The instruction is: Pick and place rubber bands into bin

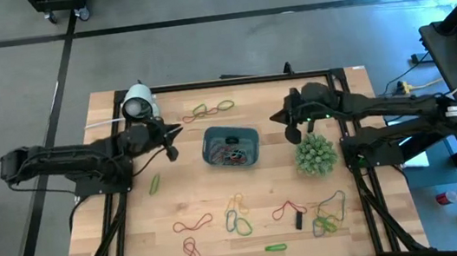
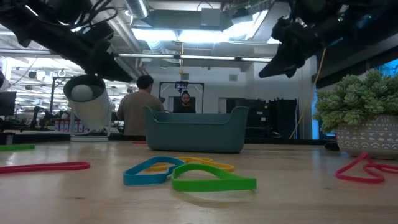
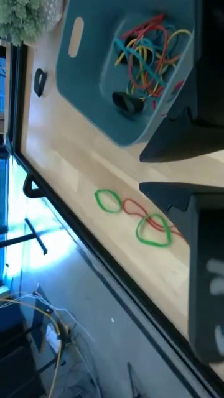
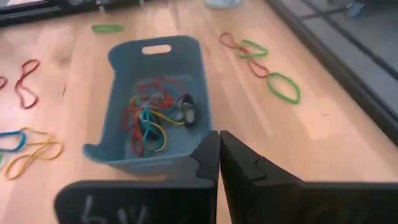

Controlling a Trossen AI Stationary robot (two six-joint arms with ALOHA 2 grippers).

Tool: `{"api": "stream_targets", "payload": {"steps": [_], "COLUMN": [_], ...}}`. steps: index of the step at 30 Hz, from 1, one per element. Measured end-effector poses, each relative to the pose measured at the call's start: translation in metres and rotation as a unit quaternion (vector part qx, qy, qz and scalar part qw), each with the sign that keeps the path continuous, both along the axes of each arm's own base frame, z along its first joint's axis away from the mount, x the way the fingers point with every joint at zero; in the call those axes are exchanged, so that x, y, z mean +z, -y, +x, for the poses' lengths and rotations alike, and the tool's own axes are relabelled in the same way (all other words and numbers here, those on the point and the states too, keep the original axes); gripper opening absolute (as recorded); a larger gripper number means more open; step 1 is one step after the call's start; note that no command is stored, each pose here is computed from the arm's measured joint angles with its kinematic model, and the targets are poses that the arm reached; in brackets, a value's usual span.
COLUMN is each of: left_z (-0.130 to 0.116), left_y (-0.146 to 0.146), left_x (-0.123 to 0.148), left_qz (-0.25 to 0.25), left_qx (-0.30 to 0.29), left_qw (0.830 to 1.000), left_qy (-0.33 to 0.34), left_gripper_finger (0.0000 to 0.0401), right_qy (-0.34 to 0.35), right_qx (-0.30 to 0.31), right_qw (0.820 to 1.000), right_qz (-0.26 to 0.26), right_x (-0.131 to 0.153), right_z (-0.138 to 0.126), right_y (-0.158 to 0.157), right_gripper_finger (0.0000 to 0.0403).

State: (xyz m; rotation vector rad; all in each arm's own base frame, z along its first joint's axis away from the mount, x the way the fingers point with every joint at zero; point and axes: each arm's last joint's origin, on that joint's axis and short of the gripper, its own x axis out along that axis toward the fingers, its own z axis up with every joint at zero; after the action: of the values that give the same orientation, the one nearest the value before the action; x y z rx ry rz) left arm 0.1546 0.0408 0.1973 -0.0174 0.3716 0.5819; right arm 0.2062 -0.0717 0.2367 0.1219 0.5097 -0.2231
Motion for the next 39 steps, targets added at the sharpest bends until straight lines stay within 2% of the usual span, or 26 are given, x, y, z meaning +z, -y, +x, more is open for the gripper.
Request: {"api": "stream_targets", "payload": {"steps": [5,10,18,27,39], "left_z": [-0.0022,-0.0021,-0.002,-0.002,-0.0016], "left_y": [-0.0065,-0.0068,-0.0072,-0.0087,-0.0088], "left_x": [-0.0021,-0.002,-0.0011,0.0014,0.0008], "left_qz": [-0.028,-0.033,-0.037,-0.024,-0.034], "left_qx": [0.003,0.002,0.01,0.036,0.041], "left_qw": [1.0,0.999,0.999,0.999,0.998], "left_qy": [0.001,0.005,0.014,0.024,0.029], "left_gripper_finger": [0.0097,0.0122,0.0137,0.0164,0.0167], "right_qy": [0.021,0.03,0.03,0.031,0.033], "right_qx": [-0.008,-0.008,-0.008,-0.008,-0.008], "right_qw": [1.0,0.999,0.999,0.999,0.999], "right_qz": [-0.008,-0.012,-0.012,-0.012,-0.012], "right_x": [0.0003,0.0027,0.0027,0.003,0.0034], "right_z": [-0.0009,0.0001,0.0001,0.0003,0.0004], "right_y": [0.0036,0.0041,0.0041,0.0041,0.0042], "right_gripper_finger": [0.0006,0.0005,0.0018,0.0006,0.0014]}}
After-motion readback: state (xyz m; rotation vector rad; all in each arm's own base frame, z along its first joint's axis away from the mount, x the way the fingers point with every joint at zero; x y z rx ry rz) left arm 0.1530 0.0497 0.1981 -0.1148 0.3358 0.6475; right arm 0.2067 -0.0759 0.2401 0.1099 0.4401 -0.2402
